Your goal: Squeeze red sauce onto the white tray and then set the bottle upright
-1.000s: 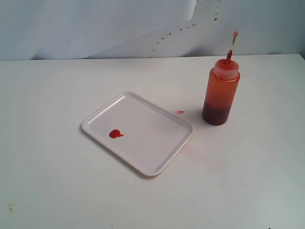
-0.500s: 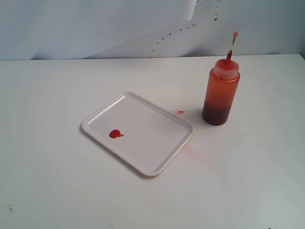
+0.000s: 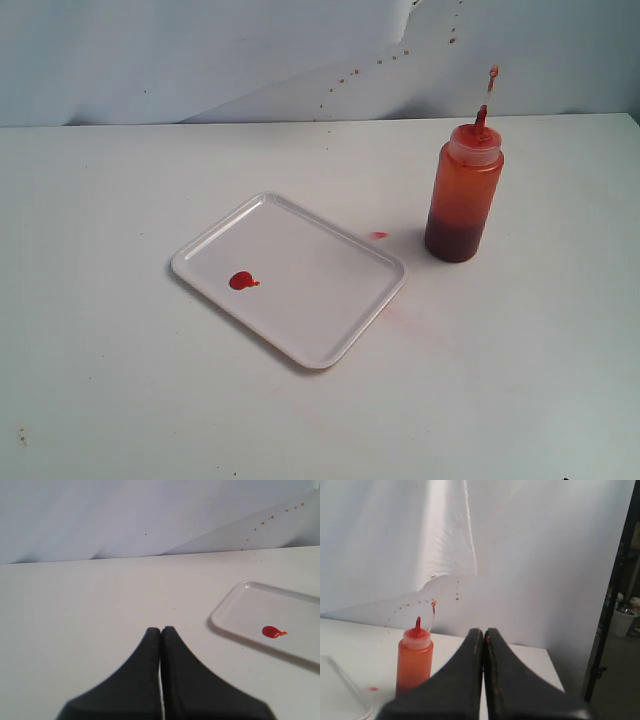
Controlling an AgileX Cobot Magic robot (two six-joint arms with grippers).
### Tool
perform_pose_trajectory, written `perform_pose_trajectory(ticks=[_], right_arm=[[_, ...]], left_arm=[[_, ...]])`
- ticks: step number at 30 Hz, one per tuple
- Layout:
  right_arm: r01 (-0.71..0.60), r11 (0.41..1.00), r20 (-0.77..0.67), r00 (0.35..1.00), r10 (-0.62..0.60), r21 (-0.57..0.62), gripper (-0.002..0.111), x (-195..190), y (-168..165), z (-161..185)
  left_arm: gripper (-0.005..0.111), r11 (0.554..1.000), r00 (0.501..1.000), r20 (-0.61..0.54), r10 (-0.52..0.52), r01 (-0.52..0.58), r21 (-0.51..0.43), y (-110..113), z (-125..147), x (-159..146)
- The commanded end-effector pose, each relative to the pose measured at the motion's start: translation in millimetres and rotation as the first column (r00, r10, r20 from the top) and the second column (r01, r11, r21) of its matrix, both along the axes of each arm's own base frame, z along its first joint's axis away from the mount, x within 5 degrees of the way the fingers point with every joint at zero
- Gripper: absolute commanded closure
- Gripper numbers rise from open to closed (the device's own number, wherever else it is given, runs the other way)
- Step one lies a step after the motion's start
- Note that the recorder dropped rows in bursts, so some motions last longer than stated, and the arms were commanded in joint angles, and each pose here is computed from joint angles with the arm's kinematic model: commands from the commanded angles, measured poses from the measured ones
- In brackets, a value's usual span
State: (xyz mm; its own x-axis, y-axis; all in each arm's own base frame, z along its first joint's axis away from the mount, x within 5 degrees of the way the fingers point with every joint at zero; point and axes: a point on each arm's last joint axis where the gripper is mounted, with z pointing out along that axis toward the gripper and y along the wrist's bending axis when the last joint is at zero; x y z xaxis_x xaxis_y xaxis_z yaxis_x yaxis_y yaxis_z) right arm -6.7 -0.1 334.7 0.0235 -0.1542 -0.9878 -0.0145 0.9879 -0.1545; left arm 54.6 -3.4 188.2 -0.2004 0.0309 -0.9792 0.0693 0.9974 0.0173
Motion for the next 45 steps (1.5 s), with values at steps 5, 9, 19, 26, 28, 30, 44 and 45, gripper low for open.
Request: perform_pose_trajectory(ticks=[5,9,19,26,28,30,44,45], right_arm=[[-0.009,0.999,-0.013,1.0,0.01,0.048,0.108,42.0,1.9,-63.1],[-0.002,0.999,0.001,1.0,0.002,0.051,0.108,57.6,1.4,-103.0],[0.003,0.999,-0.008,1.0,-0.003,0.044,0.108,63.2,1.0,-128.2],[0.013,1.0,-0.071,0.997,-0.012,0.02,0.108,63.1,0.2,-134.0],[0.023,0.998,-0.089,0.996,-0.017,0.06,0.108,63.0,-0.3,-135.5],[0.035,0.996,-0.13,0.991,-0.025,0.078,0.108,62.7,-1.1,-139.2],[0.072,0.991,-0.273,0.961,-0.038,0.113,0.108,60.2,-2.4,-152.3],[0.072,0.991,-0.273,0.961,-0.038,0.113,0.108,60.2,-2.4,-152.3]], left_arm=[[0.107,1.0,1.0,0.004,-0.004,0.004,-0.003,-0.3,-0.9,-0.1],[0.107,1.0,1.0,0.004,-0.004,0.004,-0.003,-0.3,-0.9,-0.1],[0.107,1.0,1.0,0.004,-0.004,0.004,-0.003,-0.3,-0.9,-0.1],[0.107,1.0,1.0,0.004,-0.004,0.004,-0.003,-0.3,-0.9,-0.1],[0.107,1.0,1.0,0.004,-0.004,0.004,-0.003,-0.3,-0.9,-0.1],[0.107,1.0,1.0,0.004,-0.004,0.004,-0.003,-0.3,-0.9,-0.1],[0.107,1.0,1.0,0.004,-0.004,0.004,-0.003,-0.3,-0.9,-0.1],[0.107,1.0,1.0,0.004,-0.004,0.004,-0.003,-0.3,-0.9,-0.1]])
